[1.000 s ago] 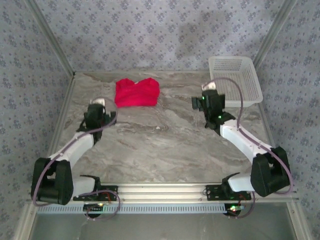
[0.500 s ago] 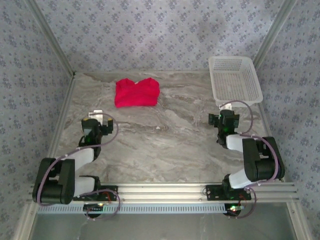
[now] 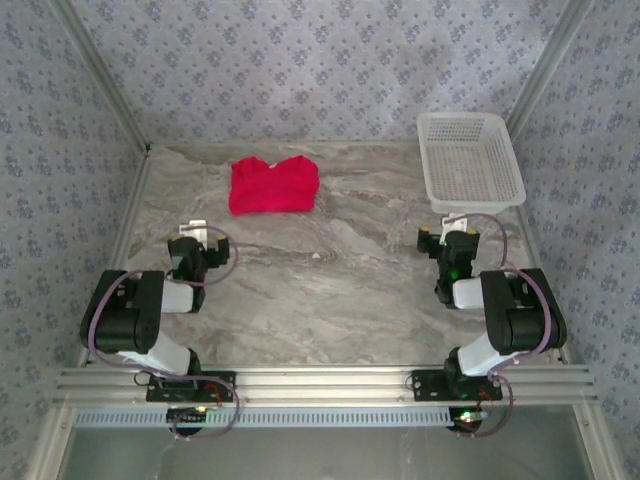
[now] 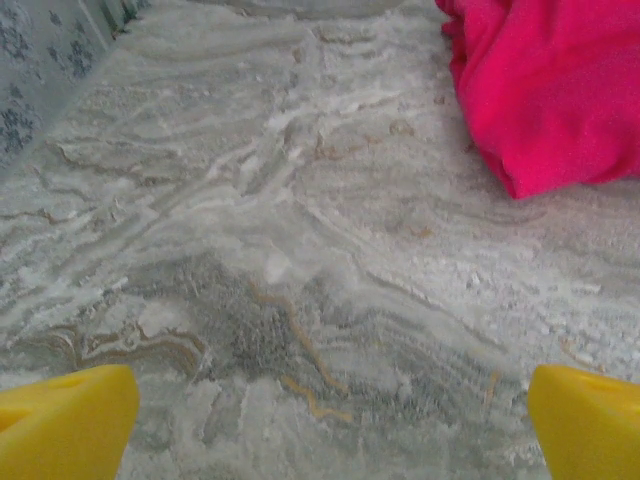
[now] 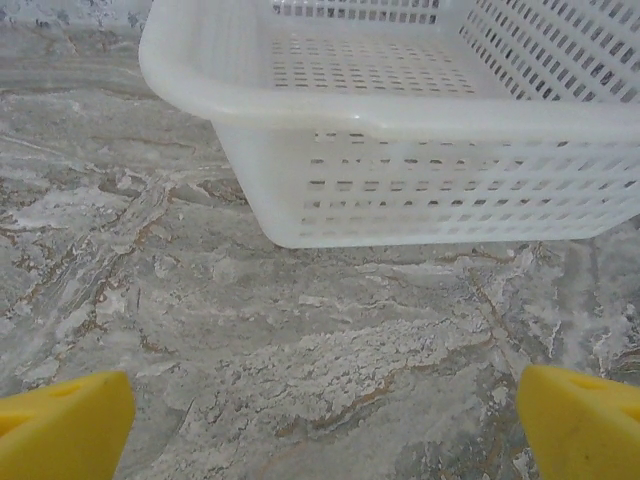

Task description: Fold the inside-out t-shirt

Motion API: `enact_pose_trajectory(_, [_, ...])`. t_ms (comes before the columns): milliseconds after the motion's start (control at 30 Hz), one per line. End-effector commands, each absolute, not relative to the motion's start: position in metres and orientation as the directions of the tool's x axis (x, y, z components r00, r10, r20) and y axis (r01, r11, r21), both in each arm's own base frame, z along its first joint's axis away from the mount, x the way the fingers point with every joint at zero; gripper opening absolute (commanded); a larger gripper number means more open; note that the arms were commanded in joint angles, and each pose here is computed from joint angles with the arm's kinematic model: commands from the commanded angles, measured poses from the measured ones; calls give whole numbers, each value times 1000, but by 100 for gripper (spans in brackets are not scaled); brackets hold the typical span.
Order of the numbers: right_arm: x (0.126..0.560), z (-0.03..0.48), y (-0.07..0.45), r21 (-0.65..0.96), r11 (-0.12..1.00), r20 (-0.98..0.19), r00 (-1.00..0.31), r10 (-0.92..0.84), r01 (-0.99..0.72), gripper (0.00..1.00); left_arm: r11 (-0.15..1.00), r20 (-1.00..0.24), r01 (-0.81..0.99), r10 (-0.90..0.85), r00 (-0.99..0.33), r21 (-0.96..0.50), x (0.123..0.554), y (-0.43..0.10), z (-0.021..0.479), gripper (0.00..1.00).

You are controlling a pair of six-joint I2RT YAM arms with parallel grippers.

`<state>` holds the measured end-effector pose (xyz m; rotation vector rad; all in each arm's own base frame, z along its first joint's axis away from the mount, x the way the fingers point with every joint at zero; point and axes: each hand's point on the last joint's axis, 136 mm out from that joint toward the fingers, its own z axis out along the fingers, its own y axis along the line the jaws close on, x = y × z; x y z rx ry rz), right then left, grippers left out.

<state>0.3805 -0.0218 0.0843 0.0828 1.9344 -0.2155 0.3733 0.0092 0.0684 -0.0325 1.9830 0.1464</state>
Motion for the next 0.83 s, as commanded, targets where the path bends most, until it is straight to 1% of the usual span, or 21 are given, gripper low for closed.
enact_pose_trajectory(0, [383,93,-25,-126,975,-941,-333,-59,183,100,991,-939,-122,14,-342,59,390,13,93,100])
enact_pose_trajectory(800, [385,90,-28,-107,979,-936,-350,-40,175,100,997,-925,-80,-23,-379,8,398,14,89,100])
